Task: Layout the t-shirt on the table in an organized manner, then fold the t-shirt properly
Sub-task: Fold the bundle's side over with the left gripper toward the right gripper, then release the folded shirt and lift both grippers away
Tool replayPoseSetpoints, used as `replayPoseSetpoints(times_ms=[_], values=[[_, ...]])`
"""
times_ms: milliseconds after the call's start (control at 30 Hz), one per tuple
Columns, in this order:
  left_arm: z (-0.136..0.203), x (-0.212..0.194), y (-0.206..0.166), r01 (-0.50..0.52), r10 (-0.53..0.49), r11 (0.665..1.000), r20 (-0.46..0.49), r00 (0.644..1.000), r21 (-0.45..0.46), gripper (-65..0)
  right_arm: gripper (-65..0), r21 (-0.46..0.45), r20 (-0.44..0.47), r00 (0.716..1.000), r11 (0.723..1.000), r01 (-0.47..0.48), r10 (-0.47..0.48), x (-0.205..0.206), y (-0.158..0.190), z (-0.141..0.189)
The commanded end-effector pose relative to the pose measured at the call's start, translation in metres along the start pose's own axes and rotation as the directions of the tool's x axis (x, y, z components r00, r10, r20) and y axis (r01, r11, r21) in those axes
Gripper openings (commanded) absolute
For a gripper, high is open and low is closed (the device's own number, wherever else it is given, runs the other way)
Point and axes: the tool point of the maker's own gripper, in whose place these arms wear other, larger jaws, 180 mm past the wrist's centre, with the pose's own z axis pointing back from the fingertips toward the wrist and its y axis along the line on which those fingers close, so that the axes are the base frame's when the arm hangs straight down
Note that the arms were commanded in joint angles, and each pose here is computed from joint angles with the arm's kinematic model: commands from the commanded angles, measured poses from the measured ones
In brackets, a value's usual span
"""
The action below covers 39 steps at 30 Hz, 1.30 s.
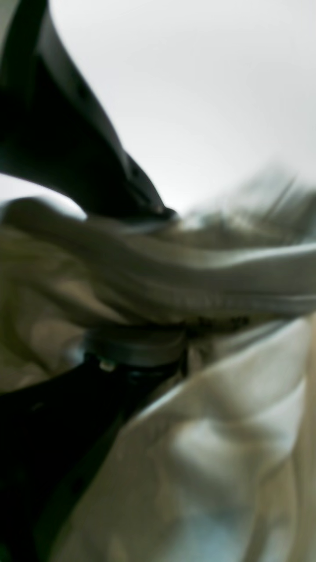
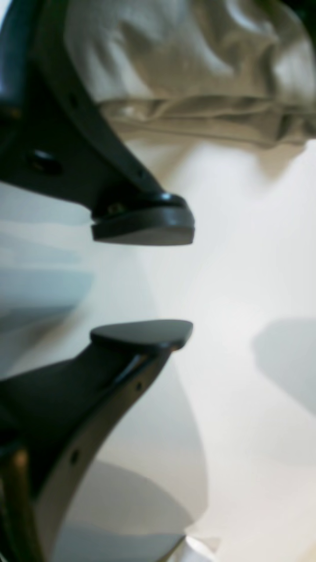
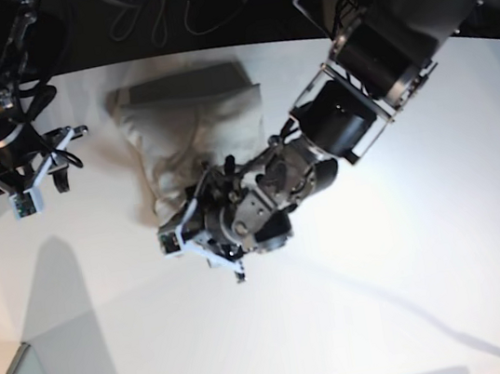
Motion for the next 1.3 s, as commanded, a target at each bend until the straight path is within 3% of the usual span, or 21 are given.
replayPoseSetpoints(times_ms=[0,500,667,800,833,900,1033,1167,1267], values=[[0.008,0.031,0.018,0.018,-0.021,0.999,0.07,0.997,0.04,-33.8,-39.8,0.004,0.05,0.999,1.0,-0.009,0.009,0.013,-0.001,0.002],[0.058,0.018,0.07,0.06,-0.085,0.979,0.12,0.989,0.194,-33.4,-40.0,0.031,0.056,0.998,0.999,0.034,-0.036,0.012,0.022,0.009],[0.082,0.01,0.096,-0.096,0.043,0.96,0.201,0.979,0.264,-33.4,-40.1,0.071,0.063,0.997,0.997,0.038,-0.042,0.015,0.04,0.008],[0.11,0.003,0.125,-0.206,0.113,0.915,0.27,0.956,0.347,-33.8,-44.6,0.176,0.083,0.996,0.984,-0.027,0.012,0.022,0.082,0.015],[0.12,-0.005,0.134,-0.256,0.149,0.893,0.293,0.944,0.37,-33.8,-46.9,0.206,0.096,0.995,0.977,-0.046,0.027,0.027,0.095,0.017],[0.146,-0.04,0.151,-0.405,0.263,0.809,0.353,0.898,0.426,-33.8,-52.8,0.266,0.126,0.991,0.96,-0.083,0.051,0.035,0.12,0.024],[0.205,-0.122,0.17,-0.61,0.416,0.585,0.447,0.792,0.535,-33.9,-64.8,0.376,0.159,0.985,0.918,-0.127,0.071,0.043,0.165,0.03],[0.253,-0.213,0.154,-0.694,0.527,0.378,0.474,0.706,0.613,-33.9,-65.0,0.48,0.15,0.985,0.865,-0.144,0.081,0.036,0.207,0.032],[0.265,-0.258,0.129,-0.692,0.591,0.323,0.434,0.68,0.645,-33.9,-65.0,0.533,0.111,0.99,0.836,-0.131,0.084,0.021,0.227,0.024]])
